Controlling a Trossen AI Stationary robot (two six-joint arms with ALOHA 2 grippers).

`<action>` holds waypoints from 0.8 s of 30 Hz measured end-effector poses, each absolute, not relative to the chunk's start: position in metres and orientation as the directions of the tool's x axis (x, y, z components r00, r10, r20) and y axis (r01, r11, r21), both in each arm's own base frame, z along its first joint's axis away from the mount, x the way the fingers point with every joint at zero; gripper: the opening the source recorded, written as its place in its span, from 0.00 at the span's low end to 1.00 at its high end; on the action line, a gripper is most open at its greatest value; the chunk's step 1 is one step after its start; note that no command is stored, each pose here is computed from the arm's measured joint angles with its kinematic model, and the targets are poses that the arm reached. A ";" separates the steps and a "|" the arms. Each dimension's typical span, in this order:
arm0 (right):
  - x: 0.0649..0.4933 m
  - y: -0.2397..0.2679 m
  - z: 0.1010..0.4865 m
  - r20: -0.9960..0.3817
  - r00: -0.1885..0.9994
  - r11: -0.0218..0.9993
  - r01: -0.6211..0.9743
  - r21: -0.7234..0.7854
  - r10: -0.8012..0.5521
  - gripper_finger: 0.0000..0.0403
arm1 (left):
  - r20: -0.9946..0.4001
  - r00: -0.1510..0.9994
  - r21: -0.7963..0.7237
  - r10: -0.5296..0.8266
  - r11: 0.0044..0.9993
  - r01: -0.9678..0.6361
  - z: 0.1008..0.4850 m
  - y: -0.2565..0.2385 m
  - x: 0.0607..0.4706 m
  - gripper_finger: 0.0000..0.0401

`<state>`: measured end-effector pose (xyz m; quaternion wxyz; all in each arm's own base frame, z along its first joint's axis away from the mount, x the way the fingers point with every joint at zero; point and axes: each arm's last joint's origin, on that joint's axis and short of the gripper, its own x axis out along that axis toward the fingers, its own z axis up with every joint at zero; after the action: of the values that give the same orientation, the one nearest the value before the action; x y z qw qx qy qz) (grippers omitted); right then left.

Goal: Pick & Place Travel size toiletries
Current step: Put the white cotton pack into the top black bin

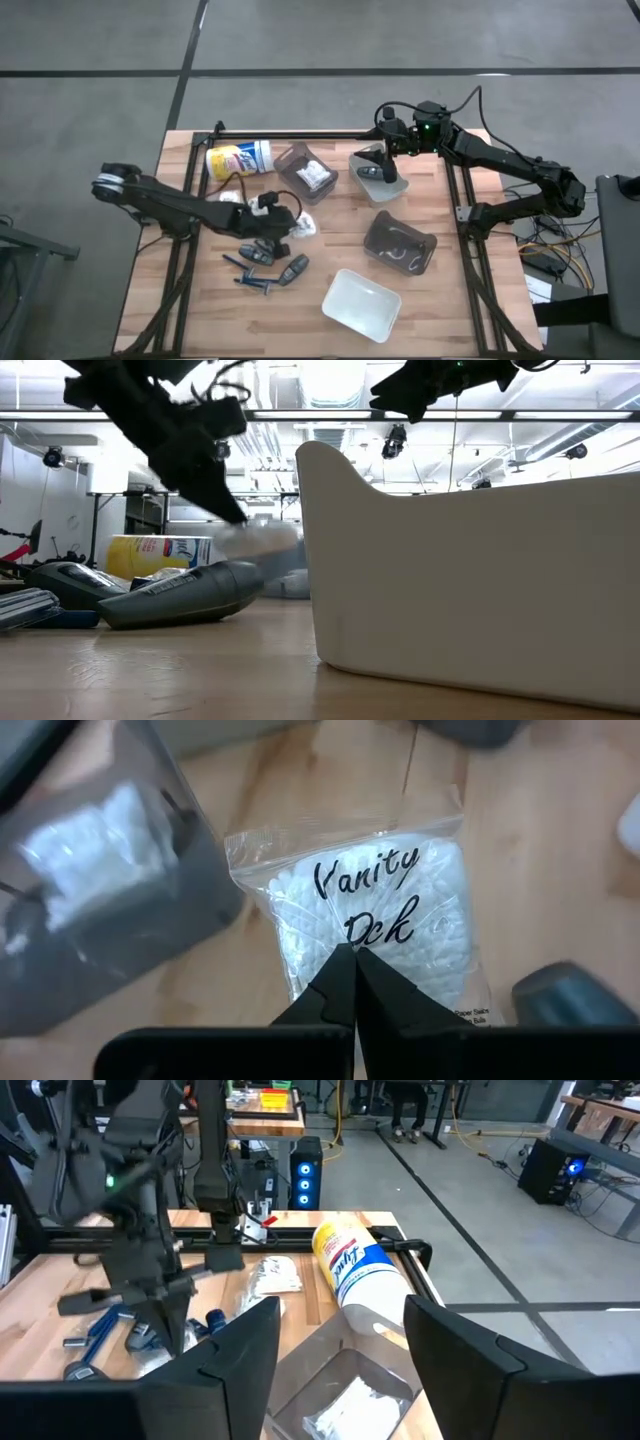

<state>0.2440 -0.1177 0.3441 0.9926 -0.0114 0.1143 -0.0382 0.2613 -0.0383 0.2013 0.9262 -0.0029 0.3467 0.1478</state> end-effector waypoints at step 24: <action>0.244 -0.118 0.344 -0.227 0.971 0.997 0.073 -0.031 -0.078 0.65 | -0.469 0.738 0.198 0.485 0.872 -0.448 0.244 0.005 0.245 0.00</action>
<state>0.2440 -0.1177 0.3440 0.9926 -0.0114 0.1148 -0.0382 0.2454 0.0049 0.2435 0.9314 0.0361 0.2615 0.2504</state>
